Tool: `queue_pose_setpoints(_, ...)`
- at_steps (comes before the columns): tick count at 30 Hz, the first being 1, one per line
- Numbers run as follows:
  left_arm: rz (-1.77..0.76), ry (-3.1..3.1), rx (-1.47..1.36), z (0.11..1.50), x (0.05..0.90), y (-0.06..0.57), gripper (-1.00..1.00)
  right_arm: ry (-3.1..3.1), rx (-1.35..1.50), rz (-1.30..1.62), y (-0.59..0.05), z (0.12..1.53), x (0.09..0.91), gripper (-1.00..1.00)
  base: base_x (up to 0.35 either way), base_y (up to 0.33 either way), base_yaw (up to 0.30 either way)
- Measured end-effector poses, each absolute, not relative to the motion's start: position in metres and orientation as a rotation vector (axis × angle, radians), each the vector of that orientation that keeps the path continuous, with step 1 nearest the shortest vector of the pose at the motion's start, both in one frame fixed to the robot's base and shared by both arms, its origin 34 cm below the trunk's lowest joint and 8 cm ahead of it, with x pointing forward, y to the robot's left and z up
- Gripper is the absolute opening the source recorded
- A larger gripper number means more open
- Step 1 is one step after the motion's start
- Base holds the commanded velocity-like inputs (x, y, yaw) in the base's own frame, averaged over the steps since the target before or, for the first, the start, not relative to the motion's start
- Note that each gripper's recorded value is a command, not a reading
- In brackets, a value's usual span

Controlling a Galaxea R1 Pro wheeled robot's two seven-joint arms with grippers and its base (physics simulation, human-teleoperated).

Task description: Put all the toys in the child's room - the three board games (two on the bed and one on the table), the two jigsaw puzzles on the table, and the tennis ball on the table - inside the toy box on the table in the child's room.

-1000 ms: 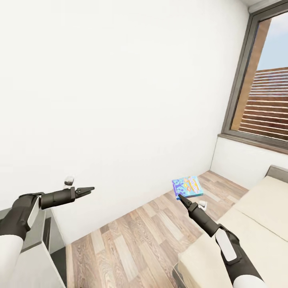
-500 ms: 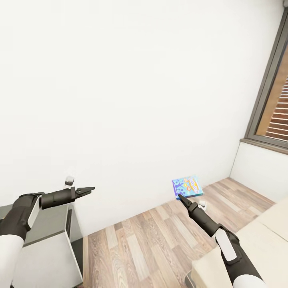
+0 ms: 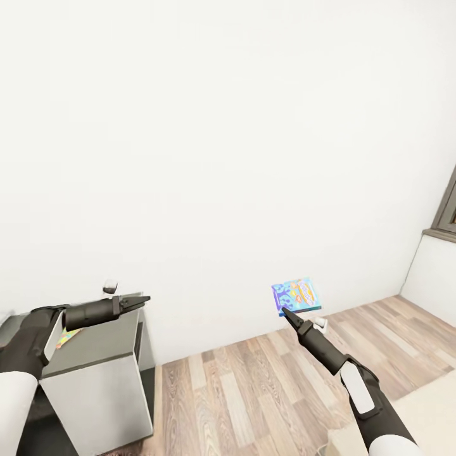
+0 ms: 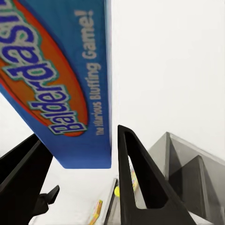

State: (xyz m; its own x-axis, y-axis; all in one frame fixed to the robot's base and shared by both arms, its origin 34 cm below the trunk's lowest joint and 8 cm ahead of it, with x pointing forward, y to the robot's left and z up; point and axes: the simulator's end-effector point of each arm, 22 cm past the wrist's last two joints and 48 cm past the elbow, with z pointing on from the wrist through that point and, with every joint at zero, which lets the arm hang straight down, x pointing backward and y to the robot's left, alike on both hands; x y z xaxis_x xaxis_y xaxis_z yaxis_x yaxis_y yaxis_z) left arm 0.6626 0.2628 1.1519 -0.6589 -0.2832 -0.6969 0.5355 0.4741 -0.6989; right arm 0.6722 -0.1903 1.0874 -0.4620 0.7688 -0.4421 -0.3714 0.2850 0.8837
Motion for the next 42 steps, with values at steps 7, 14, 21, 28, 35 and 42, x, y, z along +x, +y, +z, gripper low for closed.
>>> queue_pose_setpoints(7, -1.273, 1.905, 0.219, 1.154, 0.662, 0.263, 1.0, 1.527, 0.377, 1.399, -0.19, 1.09, 0.672, -1.0, 0.0, 0.0, 0.281)
queue_pose_setpoints(14, -1.27, 1.901, 0.222, 1.157, 0.661, 0.262, 1.0, 1.524, 0.373, 1.399, -0.19, 1.092, 0.671, -1.0, 0.0, 0.0, 0.282)
queue_pose_setpoints(21, -1.268, 1.897, 0.225, 1.159, 0.661, 0.262, 1.0, 1.521, 0.37, 1.399, -0.19, 1.095, 0.671, -1.0, 0.0, 0.0, 0.281)
queue_pose_setpoints(28, -1.267, 1.894, 0.228, 1.161, 0.66, 0.262, 1.0, 1.518, 0.366, 1.399, -0.19, 1.097, 0.671, -1.0, 0.0, 0.0, 0.281)
queue_pose_setpoints(35, -1.268, 1.894, 0.232, 1.162, 0.66, 0.26, 1.0, 1.513, 0.366, 1.4, -0.19, 1.099, 0.67, -1.0, 0.0, 0.0, 0.168)
queue_pose_setpoints(42, -1.268, 1.895, 0.234, 1.162, 0.66, 0.26, 1.0, 1.513, 0.365, 1.399, -0.19, 1.099, 0.67, -1.0, 0.0, 0.0, 0.013)
